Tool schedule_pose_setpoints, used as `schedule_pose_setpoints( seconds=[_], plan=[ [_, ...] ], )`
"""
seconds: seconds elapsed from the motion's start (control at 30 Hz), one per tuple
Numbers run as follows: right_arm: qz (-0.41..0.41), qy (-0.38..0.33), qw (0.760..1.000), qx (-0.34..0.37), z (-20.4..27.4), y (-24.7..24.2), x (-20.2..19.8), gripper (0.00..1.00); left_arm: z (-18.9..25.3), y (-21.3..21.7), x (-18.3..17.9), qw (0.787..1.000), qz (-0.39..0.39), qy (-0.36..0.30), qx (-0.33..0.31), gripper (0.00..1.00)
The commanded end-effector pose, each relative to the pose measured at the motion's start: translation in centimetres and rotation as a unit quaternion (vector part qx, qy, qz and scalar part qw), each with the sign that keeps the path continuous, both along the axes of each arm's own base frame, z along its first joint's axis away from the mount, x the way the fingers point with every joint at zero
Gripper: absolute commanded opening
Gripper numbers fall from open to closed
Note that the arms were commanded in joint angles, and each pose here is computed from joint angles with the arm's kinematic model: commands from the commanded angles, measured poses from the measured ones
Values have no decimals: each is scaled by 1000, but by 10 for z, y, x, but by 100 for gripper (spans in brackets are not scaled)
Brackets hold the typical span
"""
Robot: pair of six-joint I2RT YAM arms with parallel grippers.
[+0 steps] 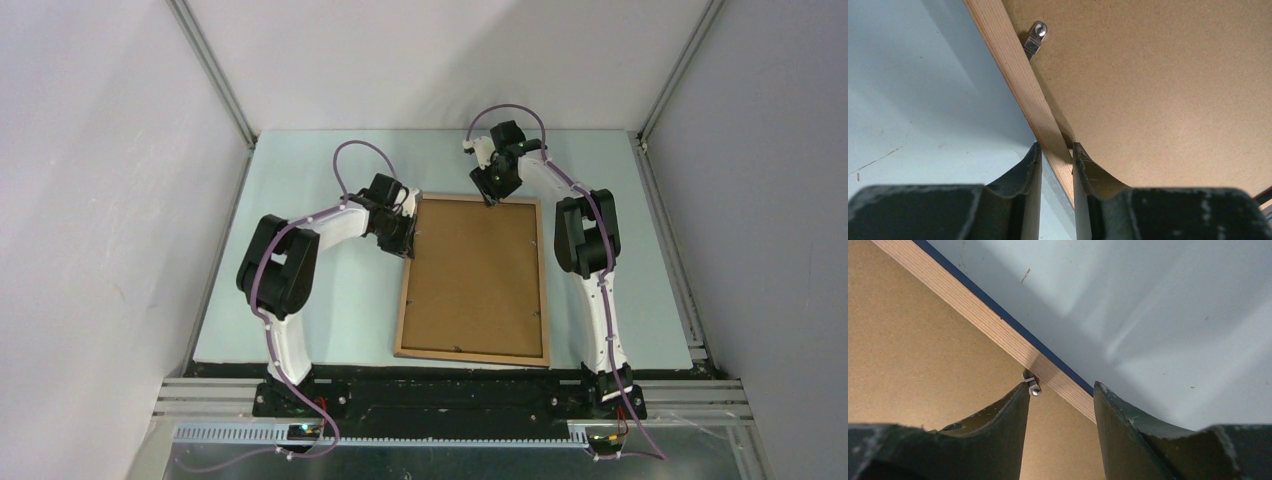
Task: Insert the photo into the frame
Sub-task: Install the photo frame at the center of the board.
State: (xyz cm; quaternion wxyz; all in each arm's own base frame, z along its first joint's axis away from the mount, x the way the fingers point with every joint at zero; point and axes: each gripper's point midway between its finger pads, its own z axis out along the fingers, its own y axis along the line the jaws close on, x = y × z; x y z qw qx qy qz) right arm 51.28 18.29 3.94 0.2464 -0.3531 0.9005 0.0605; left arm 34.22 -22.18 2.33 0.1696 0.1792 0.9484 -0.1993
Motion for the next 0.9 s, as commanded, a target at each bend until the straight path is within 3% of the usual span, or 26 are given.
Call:
schedule_pose_setpoints(
  seconds=[0.0, 0.67, 0.87],
  plan=[
    [-3, -3, 1000, 16, 6, 8, 3, 55, 12, -5, -19, 999, -39, 8, -14, 0],
    [-9, -3, 1000, 4, -8, 9, 1, 54, 14, -5, -18, 999, -38, 6, -15, 0],
    [-10, -3, 1000, -3, -12, 8, 2, 49, 15, -5, -17, 999, -38, 4, -14, 0]
  ],
)
